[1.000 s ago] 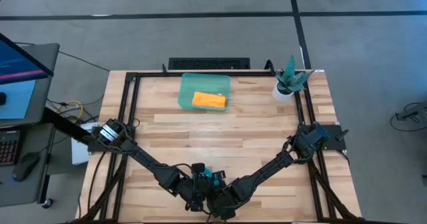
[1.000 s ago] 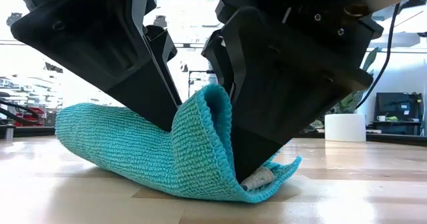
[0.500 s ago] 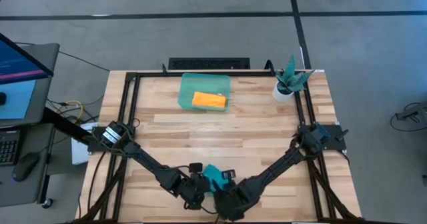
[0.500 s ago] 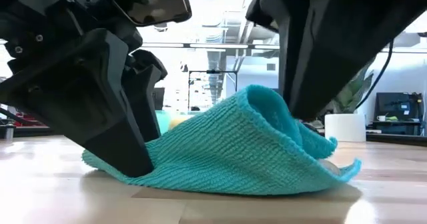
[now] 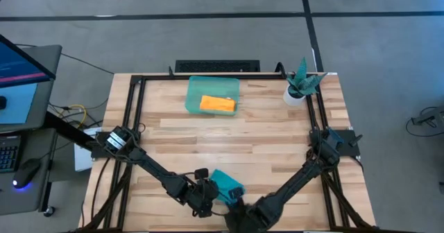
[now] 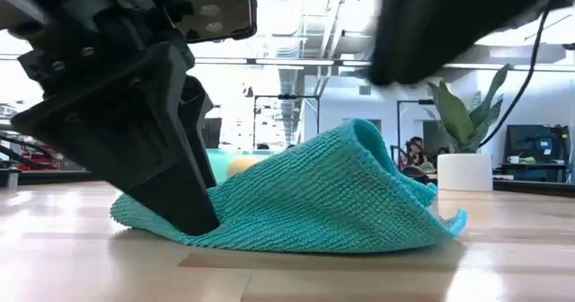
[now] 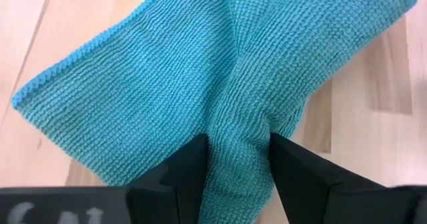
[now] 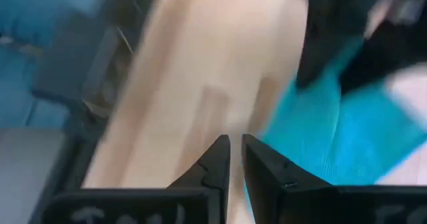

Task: Roll microfiber towels into tight, uniform cylinder then place into a basket
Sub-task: Roll the blue microfiber towel

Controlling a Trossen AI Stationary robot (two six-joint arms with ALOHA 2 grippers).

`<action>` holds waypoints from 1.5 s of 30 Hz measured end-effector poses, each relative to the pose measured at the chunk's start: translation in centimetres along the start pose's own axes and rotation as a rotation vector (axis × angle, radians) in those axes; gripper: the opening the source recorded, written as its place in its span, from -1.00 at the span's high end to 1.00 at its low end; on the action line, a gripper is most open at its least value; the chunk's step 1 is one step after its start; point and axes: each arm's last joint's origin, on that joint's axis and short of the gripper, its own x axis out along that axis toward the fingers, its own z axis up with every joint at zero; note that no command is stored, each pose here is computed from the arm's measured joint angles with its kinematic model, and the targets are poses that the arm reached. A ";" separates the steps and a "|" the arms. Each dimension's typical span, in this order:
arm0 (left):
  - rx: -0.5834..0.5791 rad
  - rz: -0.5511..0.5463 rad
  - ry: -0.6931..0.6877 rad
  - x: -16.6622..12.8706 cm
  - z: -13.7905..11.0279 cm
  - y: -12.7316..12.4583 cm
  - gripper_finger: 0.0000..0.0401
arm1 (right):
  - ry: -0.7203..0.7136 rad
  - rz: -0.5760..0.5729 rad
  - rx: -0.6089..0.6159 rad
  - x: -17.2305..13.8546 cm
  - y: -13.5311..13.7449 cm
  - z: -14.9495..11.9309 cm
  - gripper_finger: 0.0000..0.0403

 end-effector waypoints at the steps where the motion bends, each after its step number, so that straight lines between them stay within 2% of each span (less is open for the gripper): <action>1: -0.028 0.001 -0.001 0.0 0.0 0.0 0.23 | -0.036 -0.018 -0.022 0.0 0.2 0.3 0.68; 3: -0.076 0.002 -0.002 0.0 0.0 0.0 0.23 | -0.076 -0.035 -0.050 0.4 0.4 0.6 0.68; 8: -0.116 -0.003 -0.005 0.0 0.0 -0.1 0.23 | -0.031 -0.060 -0.042 2.7 -0.8 0.4 0.68; 13: -0.121 -0.006 -0.002 0.0 0.0 -0.1 0.23 | 0.000 -0.101 0.049 3.7 -2.3 0.1 0.69; 19: -0.121 -0.003 -0.004 0.0 0.0 0.0 0.23 | 0.020 -0.259 0.127 3.6 -2.7 -0.6 0.69; 26: -0.112 0.018 -0.027 0.0 0.0 -0.1 0.23 | 0.071 -0.344 0.269 3.9 -4.3 -1.2 0.69; 29: -0.101 0.027 -0.034 0.0 0.0 -0.1 0.23 | 0.099 -0.349 0.305 4.3 -4.7 -1.7 0.69; 32: -0.081 0.035 -0.040 0.0 0.0 -0.1 0.23 | 0.144 -0.300 0.309 5.1 -4.6 -2.6 0.69; 45: 0.040 0.128 -0.130 -1.2 -0.5 -0.8 0.23 | 0.146 -0.263 0.306 5.7 -3.9 -3.5 0.69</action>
